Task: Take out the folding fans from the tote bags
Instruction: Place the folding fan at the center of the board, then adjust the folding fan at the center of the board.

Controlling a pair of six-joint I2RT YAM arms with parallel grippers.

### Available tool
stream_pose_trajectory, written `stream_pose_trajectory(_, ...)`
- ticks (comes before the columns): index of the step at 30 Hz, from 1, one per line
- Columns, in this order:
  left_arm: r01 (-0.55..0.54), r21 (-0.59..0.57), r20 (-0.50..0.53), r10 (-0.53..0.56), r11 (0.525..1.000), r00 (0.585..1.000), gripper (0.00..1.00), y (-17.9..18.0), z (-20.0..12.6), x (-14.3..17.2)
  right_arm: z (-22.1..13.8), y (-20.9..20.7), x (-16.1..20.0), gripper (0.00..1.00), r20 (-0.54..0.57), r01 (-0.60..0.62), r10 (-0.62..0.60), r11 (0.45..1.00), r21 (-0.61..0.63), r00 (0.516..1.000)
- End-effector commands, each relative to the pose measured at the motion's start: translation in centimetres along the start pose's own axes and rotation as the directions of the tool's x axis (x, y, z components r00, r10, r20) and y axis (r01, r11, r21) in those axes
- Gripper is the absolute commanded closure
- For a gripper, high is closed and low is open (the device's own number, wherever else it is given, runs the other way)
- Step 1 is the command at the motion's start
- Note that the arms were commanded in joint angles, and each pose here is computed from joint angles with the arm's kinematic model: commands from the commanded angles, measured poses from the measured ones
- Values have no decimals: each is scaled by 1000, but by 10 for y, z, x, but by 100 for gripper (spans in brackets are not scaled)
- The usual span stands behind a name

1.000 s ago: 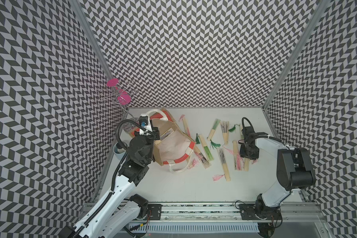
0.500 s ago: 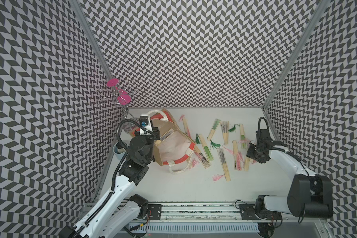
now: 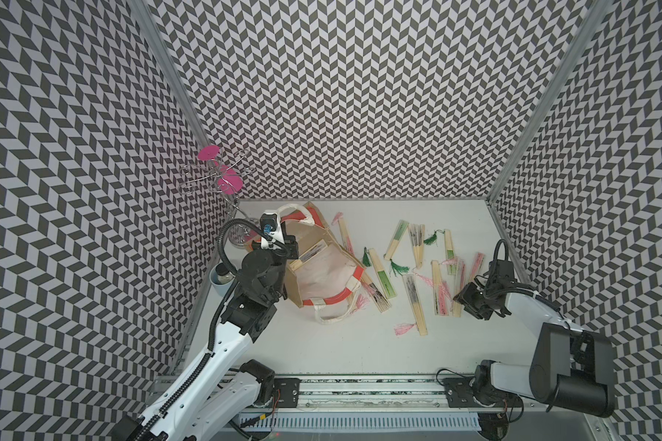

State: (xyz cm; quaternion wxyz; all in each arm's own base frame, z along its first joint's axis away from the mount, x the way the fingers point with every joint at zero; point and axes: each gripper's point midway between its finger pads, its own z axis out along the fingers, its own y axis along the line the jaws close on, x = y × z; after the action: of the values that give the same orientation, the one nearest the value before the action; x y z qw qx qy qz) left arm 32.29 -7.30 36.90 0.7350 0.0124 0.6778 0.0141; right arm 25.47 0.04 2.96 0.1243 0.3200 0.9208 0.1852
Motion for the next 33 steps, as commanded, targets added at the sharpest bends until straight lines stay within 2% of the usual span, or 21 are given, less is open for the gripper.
stream_pose_trajectory(1, 64, 13, 66, -64, 998, 996, 100, 2, 0, -26, 8, 6, -6, 55, 13, 9, -8, 999, -45, 1000)
stream_pose_trajectory(6, 65, 12, 62, -66, 998, 996, 100, 2, 1, -24, 14, -3, -3, 64, 11, -8, 8, 1000, -12, 1000)
stream_pose_trajectory(9, 68, 16, 61, -69, 998, 996, 100, 2, 1, -24, 13, -3, -5, 66, 21, -10, 10, 1000, -5, 1000)
stream_pose_trajectory(13, 71, 26, 58, -73, 997, 996, 100, 0, 3, -23, 3, -25, -15, 71, 81, -54, 43, 989, 138, 996)
stream_pose_trajectory(16, 72, 29, 57, -74, 997, 996, 100, -1, 3, -22, 0, -30, -22, 72, 122, -84, 63, 982, 169, 991)
stream_pose_trajectory(21, 73, 31, 55, -74, 997, 996, 100, -1, 3, -21, 7, -28, -28, 70, 117, -85, 67, 983, 163, 991)
stream_pose_trajectory(23, 74, 31, 55, -76, 997, 996, 100, -1, 3, -22, 12, -28, -27, 74, 105, -85, 69, 984, 157, 992)
stream_pose_trajectory(26, 74, 32, 58, -76, 997, 995, 100, -1, 2, -23, 17, -30, -26, 75, 93, -92, 78, 983, 162, 993)
stream_pose_trajectory(33, 76, 35, 56, -78, 997, 995, 100, -1, 3, -22, -7, -11, -41, 74, 173, -88, 70, 991, 100, 982)
